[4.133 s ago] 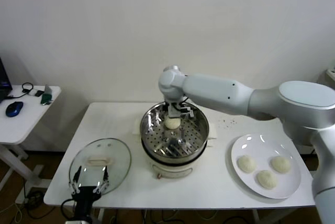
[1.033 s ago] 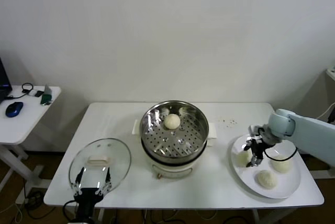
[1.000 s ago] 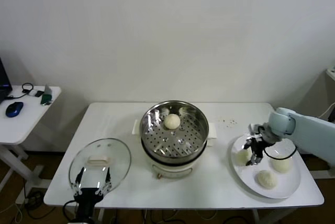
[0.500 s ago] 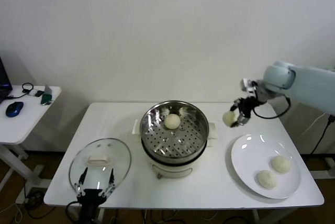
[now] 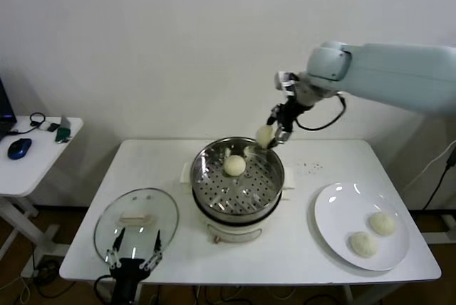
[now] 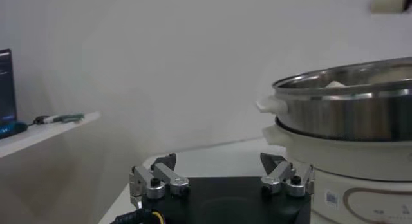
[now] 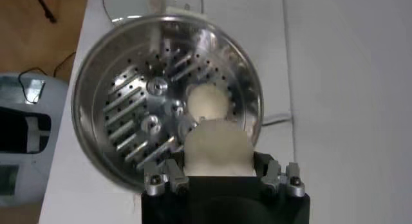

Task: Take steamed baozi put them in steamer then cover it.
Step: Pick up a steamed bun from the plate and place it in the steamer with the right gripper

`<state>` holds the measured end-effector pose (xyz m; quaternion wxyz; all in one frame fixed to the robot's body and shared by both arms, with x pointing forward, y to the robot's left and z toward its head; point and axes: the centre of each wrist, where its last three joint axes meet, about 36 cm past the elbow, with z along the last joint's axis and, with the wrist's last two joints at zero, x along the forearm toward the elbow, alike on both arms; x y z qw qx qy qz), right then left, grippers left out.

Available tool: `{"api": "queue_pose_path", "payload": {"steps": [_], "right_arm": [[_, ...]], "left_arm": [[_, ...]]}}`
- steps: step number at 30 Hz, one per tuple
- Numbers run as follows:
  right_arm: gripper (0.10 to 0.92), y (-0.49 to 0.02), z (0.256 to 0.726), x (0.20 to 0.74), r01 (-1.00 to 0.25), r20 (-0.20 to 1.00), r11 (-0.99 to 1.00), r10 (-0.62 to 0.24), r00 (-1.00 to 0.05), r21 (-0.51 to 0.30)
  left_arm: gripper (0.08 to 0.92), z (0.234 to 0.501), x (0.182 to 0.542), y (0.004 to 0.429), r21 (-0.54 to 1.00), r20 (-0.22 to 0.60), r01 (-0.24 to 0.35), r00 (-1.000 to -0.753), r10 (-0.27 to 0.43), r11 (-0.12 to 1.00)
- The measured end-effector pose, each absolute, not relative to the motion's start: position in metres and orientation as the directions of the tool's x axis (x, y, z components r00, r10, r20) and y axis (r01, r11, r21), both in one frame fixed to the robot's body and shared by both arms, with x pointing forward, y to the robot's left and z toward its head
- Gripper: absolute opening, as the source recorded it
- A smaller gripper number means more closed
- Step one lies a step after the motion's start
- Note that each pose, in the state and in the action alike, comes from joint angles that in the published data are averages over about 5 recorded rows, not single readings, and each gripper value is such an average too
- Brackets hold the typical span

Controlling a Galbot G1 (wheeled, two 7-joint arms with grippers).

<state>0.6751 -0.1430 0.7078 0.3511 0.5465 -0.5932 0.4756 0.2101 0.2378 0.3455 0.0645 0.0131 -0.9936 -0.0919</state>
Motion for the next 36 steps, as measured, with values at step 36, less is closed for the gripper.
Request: {"api": "queue_pose_path", "payload": {"steps": [36], "right_arm": [[0.793,-0.016,0.589,0.655,-0.974,0.979,-0.216,-0.201,-0.025,-0.069]], "left_arm": [[0.823,0.346,0.209,0.244,0.188,0.124,-0.018,-0.991,-0.041,0.982]]}}
